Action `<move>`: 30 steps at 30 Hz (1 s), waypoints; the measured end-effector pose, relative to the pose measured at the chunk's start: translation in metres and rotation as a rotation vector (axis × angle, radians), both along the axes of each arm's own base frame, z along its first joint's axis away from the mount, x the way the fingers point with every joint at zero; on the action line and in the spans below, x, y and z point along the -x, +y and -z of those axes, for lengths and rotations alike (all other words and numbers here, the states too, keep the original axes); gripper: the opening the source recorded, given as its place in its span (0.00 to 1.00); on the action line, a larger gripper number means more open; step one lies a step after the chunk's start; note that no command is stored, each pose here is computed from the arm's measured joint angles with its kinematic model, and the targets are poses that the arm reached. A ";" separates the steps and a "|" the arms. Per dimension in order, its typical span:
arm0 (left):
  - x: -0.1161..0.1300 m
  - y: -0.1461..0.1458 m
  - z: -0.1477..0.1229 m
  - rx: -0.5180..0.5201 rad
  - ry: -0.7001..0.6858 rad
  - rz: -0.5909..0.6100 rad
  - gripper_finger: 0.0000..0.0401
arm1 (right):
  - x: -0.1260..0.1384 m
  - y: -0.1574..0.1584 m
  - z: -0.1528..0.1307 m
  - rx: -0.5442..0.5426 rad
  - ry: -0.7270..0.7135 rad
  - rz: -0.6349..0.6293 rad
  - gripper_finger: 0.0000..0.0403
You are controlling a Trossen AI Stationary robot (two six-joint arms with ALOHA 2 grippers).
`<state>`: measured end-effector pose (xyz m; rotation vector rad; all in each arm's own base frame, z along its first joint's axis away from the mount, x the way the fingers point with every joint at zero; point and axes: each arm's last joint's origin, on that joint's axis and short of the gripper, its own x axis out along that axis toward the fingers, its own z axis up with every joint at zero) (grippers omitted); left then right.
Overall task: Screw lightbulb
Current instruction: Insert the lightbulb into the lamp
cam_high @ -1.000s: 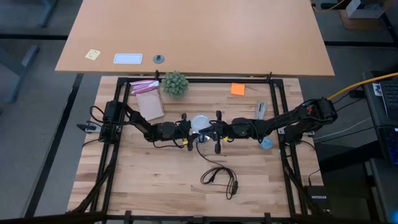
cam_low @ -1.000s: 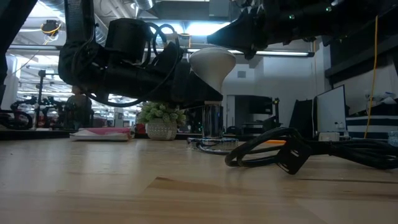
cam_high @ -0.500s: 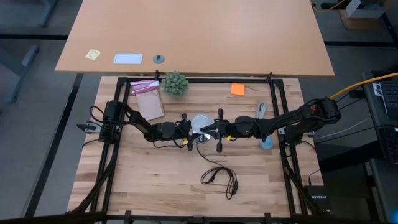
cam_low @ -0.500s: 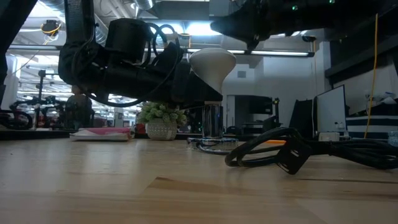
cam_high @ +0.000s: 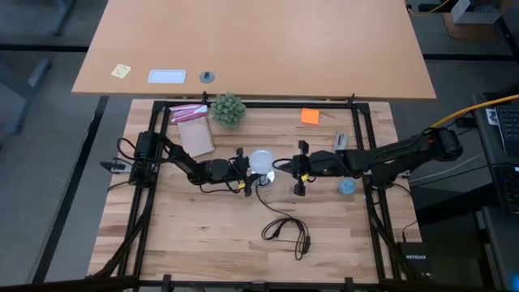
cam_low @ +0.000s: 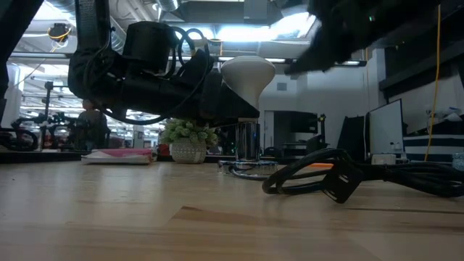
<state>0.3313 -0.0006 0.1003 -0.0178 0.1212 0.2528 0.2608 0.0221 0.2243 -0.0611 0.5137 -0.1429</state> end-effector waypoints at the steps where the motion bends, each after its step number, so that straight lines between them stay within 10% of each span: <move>1: 0.000 0.000 0.000 0.000 0.001 0.000 0.39 | 0.000 0.000 0.004 -0.015 0.027 0.015 0.05; 30: 0.000 0.000 -0.001 0.000 -0.007 0.000 0.39 | -0.033 0.004 0.110 -0.099 0.291 0.113 0.05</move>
